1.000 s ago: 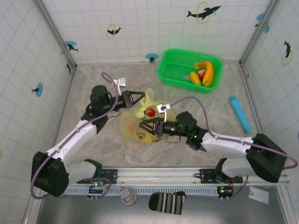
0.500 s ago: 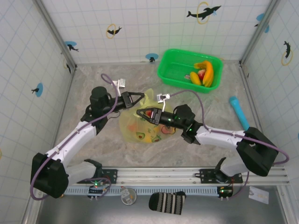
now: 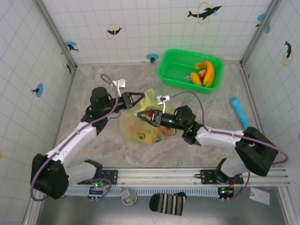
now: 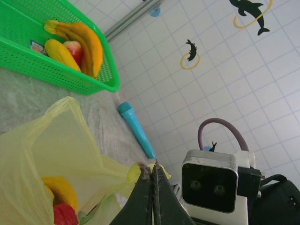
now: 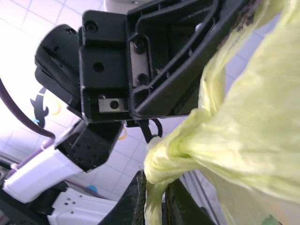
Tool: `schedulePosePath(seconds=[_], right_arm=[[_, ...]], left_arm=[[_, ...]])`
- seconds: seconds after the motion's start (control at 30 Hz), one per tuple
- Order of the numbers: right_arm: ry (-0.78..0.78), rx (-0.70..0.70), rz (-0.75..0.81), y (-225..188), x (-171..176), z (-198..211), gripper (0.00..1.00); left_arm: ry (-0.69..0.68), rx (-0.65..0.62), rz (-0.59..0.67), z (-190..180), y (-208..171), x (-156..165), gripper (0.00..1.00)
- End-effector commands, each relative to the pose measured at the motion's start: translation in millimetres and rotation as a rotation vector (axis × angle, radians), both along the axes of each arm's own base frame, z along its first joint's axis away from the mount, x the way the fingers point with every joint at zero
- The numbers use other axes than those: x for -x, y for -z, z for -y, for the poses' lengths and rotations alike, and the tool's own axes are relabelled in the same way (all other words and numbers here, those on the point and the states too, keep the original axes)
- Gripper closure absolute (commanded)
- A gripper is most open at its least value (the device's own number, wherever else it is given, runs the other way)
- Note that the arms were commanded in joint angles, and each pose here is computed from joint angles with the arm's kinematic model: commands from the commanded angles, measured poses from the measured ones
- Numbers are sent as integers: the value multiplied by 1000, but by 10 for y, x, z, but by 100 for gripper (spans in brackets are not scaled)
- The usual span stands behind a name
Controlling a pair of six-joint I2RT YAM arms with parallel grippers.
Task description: Place the fake fruits into the plastic bag and tie a complex knot
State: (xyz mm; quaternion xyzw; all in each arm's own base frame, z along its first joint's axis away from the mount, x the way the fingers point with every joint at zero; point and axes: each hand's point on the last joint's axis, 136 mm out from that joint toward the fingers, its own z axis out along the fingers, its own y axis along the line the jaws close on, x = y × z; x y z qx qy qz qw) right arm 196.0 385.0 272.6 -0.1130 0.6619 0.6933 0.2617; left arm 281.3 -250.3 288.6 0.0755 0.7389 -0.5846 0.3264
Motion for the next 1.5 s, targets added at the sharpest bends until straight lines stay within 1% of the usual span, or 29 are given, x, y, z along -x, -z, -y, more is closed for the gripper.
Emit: schedulePosePath(seconds=[0.0,0.03,0.1,0.2,0.27,0.33,0.43,0.53,0.6,0.63,0.83,1.0,1.07,1.13,1.2,1.27,1.33,1.47], right_arm=[[18,-43,38,-135,-11,76,91],[21,-40,37,-128,-21,80,93],[26,-36,39,-128,-35,90,100],[32,-10,48,-100,-18,134,100],[41,29,51,-30,5,193,100],[41,77,49,75,47,257,100],[50,142,49,245,114,404,100],[71,200,25,459,170,585,100],[78,230,3,606,215,692,100],[118,251,-5,687,184,769,100],[204,356,-61,1168,199,1180,100],[303,435,-111,1578,192,1519,100],[334,520,-134,1788,207,1639,100],[343,569,-155,1923,244,1717,100],[362,592,-162,2007,261,1785,100],[399,594,-160,2057,253,1861,100],[432,594,-166,2108,247,1927,100],[452,636,-192,2210,259,2004,100]], left_arm=[[9,10,57,7,-99,41,100],[36,10,59,82,-99,114,100],[36,8,66,86,-100,132,100],[1,-10,99,40,-117,105,100],[-59,-51,136,-25,-141,36,100],[-148,-96,167,-125,-145,-78,100],[-238,-124,186,-238,-139,-218,100],[-292,-144,175,-300,-46,-321,100],[-355,-163,160,-447,41,-438,100],[-374,-172,158,-479,85,-457,100],[-479,-244,152,-701,363,-504,100],[-528,-327,114,-865,700,-508,100],[-547,-364,67,-964,893,-519,100],[-571,-366,3,-1091,1059,-538,100],[-592,-366,-37,-1196,1171,-545,100],[-638,-419,-63,-1313,1291,-560,100],[-668,-442,-84,-1401,1372,-562,100],[-700,-448,-125,-1498,1459,-570,100]])
